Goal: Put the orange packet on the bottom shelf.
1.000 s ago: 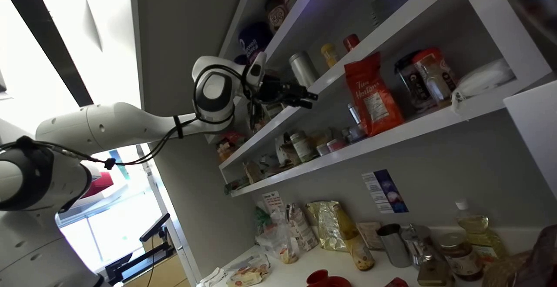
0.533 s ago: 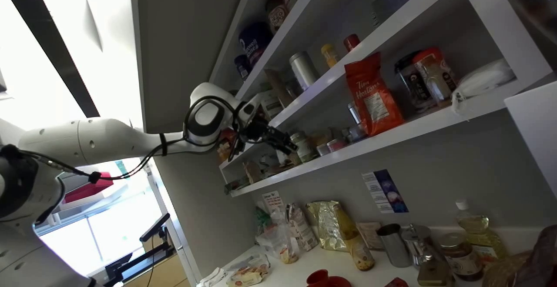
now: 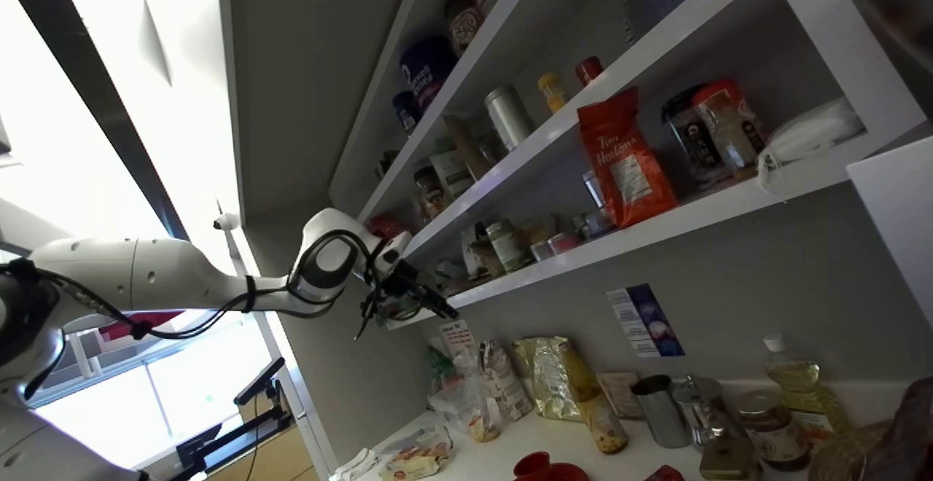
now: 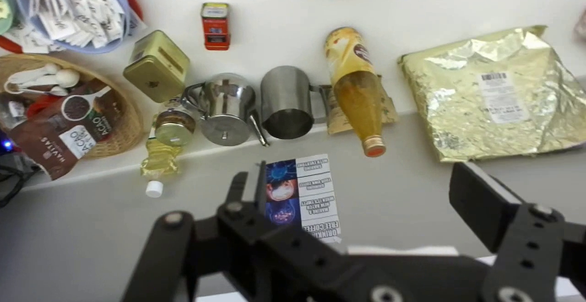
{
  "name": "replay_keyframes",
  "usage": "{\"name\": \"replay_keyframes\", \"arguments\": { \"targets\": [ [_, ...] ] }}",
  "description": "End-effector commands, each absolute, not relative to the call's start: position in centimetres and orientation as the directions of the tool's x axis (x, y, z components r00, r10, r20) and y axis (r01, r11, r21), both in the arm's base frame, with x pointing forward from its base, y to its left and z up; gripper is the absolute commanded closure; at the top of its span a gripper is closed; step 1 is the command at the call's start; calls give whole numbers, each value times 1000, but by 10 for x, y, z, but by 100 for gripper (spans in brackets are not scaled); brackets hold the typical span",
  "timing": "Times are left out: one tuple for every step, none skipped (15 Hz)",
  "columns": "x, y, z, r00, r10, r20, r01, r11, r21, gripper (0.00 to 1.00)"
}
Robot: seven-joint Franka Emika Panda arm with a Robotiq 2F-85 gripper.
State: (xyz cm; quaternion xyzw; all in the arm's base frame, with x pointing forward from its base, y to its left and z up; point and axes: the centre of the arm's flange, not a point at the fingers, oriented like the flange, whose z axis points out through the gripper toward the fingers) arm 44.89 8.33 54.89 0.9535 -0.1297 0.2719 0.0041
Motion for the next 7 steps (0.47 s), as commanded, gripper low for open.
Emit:
{"name": "replay_keyframes", "arguments": {
  "targets": [
    [429, 116, 530, 745, -370, 555, -335, -927, -168, 0],
    [441, 104, 541, 781, -311, 542, -291, -948, -125, 0],
    [438, 111, 536, 774, -331, 541, -306, -942, -138, 0],
    [436, 115, 532, 771, -341, 538, -315, -938, -143, 0],
    [435, 116, 531, 769, -346, 537, -320, -936, -146, 0],
    [435, 116, 532, 768, -348, 538, -321, -936, -147, 0],
    [435, 114, 532, 766, -351, 539, -324, -934, -147, 0]
  ]
}}
